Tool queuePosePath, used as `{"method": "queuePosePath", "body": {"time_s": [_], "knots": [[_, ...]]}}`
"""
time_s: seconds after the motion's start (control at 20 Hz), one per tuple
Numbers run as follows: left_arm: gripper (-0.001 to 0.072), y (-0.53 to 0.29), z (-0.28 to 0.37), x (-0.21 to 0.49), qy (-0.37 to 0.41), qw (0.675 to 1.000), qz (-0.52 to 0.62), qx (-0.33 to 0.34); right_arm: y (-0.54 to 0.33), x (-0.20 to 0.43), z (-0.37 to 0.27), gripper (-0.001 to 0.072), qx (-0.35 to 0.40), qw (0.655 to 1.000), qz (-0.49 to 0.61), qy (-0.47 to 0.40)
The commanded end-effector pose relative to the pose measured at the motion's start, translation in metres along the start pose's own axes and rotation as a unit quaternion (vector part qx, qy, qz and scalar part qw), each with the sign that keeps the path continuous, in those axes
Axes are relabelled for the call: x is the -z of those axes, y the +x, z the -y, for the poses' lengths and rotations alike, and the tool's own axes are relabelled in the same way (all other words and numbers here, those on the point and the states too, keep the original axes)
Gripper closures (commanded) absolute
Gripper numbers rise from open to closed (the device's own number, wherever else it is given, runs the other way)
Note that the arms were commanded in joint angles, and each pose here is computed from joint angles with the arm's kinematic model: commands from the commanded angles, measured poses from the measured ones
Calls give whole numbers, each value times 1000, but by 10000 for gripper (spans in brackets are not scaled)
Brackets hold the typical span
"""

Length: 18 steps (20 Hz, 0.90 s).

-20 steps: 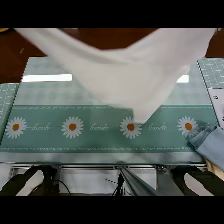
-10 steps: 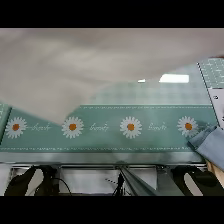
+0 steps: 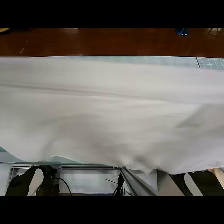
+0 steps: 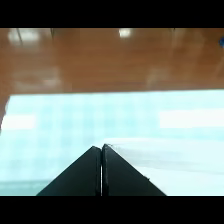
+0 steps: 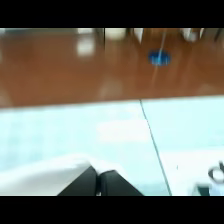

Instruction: Fold the shirts.

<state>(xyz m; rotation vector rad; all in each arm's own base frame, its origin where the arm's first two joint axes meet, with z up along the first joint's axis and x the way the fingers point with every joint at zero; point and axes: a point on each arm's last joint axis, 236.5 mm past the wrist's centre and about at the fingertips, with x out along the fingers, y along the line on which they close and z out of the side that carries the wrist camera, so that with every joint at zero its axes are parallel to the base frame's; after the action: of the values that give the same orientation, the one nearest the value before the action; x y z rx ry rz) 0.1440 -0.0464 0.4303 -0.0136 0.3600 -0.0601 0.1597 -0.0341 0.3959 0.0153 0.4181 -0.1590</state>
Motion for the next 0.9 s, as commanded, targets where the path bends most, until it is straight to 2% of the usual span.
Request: {"method": "queuePosePath", "body": {"time_s": [0.0, 0.05, 0.35, 0.55, 0.85], "knots": [[686, 27, -1, 31, -22, 997, -72, 27, 40, 46, -24, 691, -43, 986, -153, -58], [687, 42, -6, 42, -35, 994, -96, 31, 62, 42, -38, 691, -69, 982, -164, -68], [686, 163, -43, 101, -128, 973, -184, 55, 239, 65, -71, 690, -99, 951, -280, -85], [686, 258, -59, 120, -180, 957, -214, 80, 335, 89, -99, 690, -127, 945, -295, -58], [686, 389, -46, 179, -183, 940, -269, 107, 427, 95, -139, 690, -170, 955, -241, 15]]}}
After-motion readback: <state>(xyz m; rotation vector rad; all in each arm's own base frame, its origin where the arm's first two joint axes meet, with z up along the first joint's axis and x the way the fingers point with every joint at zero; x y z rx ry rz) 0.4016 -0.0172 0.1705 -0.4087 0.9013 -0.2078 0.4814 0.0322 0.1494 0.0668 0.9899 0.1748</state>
